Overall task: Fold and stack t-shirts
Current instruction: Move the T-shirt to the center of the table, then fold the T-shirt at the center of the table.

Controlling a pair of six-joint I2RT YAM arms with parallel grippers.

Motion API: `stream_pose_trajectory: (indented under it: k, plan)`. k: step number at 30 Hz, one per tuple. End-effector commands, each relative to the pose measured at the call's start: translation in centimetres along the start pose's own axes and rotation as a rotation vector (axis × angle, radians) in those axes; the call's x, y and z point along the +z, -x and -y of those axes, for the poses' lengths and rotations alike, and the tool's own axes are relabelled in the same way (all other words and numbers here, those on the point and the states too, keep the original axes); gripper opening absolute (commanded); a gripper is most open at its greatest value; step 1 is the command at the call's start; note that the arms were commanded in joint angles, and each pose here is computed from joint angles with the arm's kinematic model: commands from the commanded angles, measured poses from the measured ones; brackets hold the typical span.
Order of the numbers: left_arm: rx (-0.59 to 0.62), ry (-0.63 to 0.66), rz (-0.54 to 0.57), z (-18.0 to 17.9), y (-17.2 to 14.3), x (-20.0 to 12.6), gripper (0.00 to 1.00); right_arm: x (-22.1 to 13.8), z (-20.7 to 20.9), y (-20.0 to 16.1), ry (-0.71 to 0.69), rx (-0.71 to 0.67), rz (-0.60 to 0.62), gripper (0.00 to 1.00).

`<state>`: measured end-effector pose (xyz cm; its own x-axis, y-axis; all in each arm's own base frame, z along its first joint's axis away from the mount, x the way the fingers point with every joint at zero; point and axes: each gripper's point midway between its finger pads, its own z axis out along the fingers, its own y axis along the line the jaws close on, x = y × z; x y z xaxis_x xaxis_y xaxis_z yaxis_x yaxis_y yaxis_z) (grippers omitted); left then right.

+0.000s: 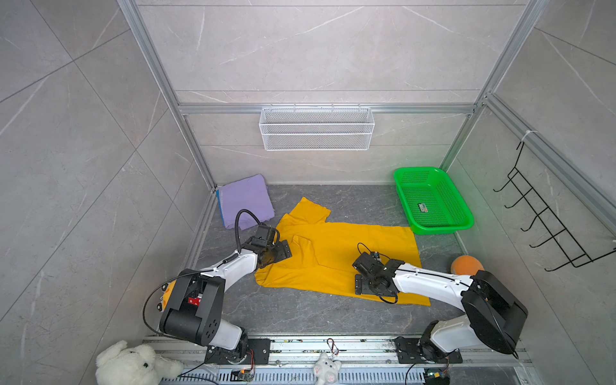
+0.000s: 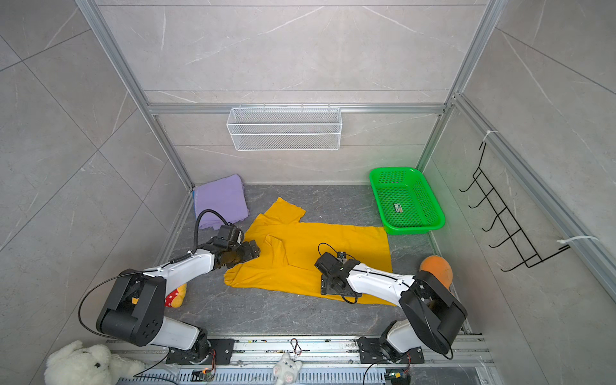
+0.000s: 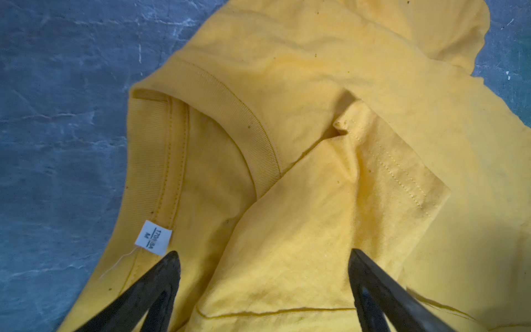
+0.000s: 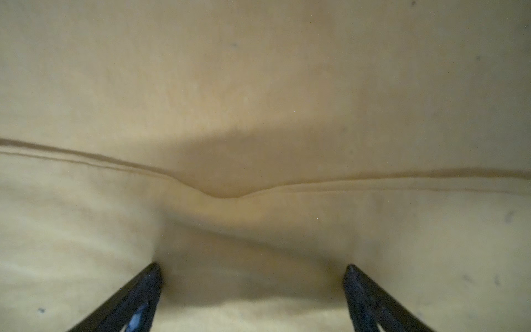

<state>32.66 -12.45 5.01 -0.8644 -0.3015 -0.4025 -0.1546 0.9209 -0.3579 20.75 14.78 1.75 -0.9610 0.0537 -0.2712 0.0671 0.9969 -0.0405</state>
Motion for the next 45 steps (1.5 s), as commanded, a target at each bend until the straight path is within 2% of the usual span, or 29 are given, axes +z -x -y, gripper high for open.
stream_pose_trajectory:
  k: [1, 6, 7, 12, 16, 18, 21, 23, 28, 31, 38, 45]
  plan:
    - [-0.011, -0.013, -0.030, -0.5, -1.5, 0.5, 0.92, -1.2, 1.3, 0.3, -0.089, -0.025, 0.003, 0.99]
    - [-0.095, 0.070, -0.047, -4.1, -5.1, -0.1, 0.91, -4.9, -2.2, 4.4, 0.003, -0.105, 0.080, 0.99]
    - [-0.106, 0.071, -0.038, -4.0, -5.3, -0.6, 0.91, -5.4, -2.9, 5.2, 0.016, -0.124, 0.088, 0.99]
    - [-0.178, 0.269, 0.007, -7.8, -6.6, -3.5, 0.91, -6.3, -5.1, 8.1, 0.022, -0.179, 0.130, 0.99]
    - [-0.190, 0.264, 0.071, -7.9, -5.8, -5.1, 0.91, -5.7, -5.8, 9.6, 0.035, -0.178, 0.131, 0.99]
    - [-0.168, 0.225, 0.083, -6.7, -4.7, -5.5, 0.91, -5.3, -6.0, 10.3, 0.051, -0.180, 0.123, 0.99]
    - [-0.042, -0.016, 0.120, -1.0, -1.6, -5.6, 0.91, -4.0, -5.9, 11.1, 0.082, -0.178, 0.088, 0.99]
    - [0.031, -0.099, 0.115, 2.1, 0.4, -5.9, 0.91, -3.0, -5.6, 11.9, 0.099, -0.165, 0.069, 0.99]
    - [0.140, -0.156, 0.132, 6.8, 5.7, -5.2, 0.90, -0.5, -3.1, 14.4, 0.143, -0.062, 0.032, 0.99]
    - [0.179, -0.155, 0.141, 8.7, 9.2, -3.3, 0.88, 0.0, -1.7, 15.4, 0.135, -0.051, 0.026, 0.99]
    - [0.164, -0.170, 0.137, 10.9, 16.3, 3.6, 0.87, 0.3, -1.3, 15.2, 0.145, -0.058, 0.012, 0.99]
    - [0.150, -0.208, 0.135, 10.4, 21.1, 9.5, 0.76, -1.0, 0.5, 14.2, 0.152, -0.029, 0.027, 0.99]
